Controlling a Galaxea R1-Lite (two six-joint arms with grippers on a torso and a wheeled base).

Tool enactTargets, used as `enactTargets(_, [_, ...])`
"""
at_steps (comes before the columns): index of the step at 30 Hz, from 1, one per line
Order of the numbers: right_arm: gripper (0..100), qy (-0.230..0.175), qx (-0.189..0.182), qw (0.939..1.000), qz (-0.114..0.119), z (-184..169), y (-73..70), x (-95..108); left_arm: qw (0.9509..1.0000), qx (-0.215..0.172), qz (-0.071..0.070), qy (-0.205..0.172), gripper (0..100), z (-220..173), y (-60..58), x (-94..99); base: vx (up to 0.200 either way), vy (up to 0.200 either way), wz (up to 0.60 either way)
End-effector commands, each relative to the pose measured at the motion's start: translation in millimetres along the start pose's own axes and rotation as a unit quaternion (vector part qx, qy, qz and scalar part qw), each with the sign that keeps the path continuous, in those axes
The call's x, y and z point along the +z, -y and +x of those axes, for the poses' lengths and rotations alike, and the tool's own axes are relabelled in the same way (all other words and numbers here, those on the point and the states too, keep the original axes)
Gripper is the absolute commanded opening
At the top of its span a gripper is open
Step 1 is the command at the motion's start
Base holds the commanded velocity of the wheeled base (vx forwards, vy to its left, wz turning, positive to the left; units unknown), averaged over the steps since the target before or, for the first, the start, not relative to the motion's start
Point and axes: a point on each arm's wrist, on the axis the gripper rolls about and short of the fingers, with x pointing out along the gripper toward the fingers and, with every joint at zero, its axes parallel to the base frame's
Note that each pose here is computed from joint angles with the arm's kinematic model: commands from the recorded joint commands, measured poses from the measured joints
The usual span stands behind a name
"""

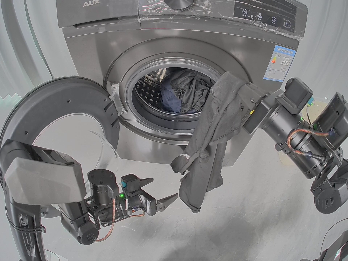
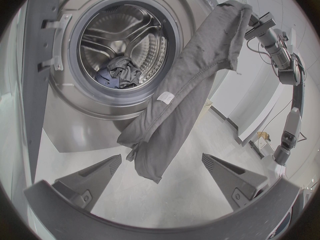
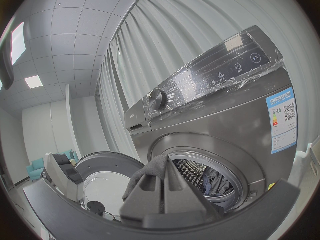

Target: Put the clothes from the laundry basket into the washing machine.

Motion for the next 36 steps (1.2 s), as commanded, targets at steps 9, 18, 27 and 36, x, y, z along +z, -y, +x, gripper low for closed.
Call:
enactTargets(9, [0,0.002,0.008,1.0000,0.003,5,-4.6,-1,0.9996,0.001,-0.008,-0.029,100,30,-12.1,-31.7,0.000,0.000,0.00])
enactTargets(18, [0,0.007,0.013,0.9999,0.005,4,-7.3,1,0.9999,0.009,-0.001,0.009,100,64,-25.7,-32.3,0.000,0.000,0.00])
enactTargets(27, [0,0.007,0.021,0.9997,0.009,4,-12.6,1,0.9989,0.031,0.002,0.034,100,82,-41.5,-33.4,0.000,0.000,0.00])
enactTargets(36, [0,0.007,0.023,0.9997,0.010,3,-13.5,2,0.9967,0.060,0.002,0.055,100,92,-52.4,-30.7,0.000,0.000,0.00])
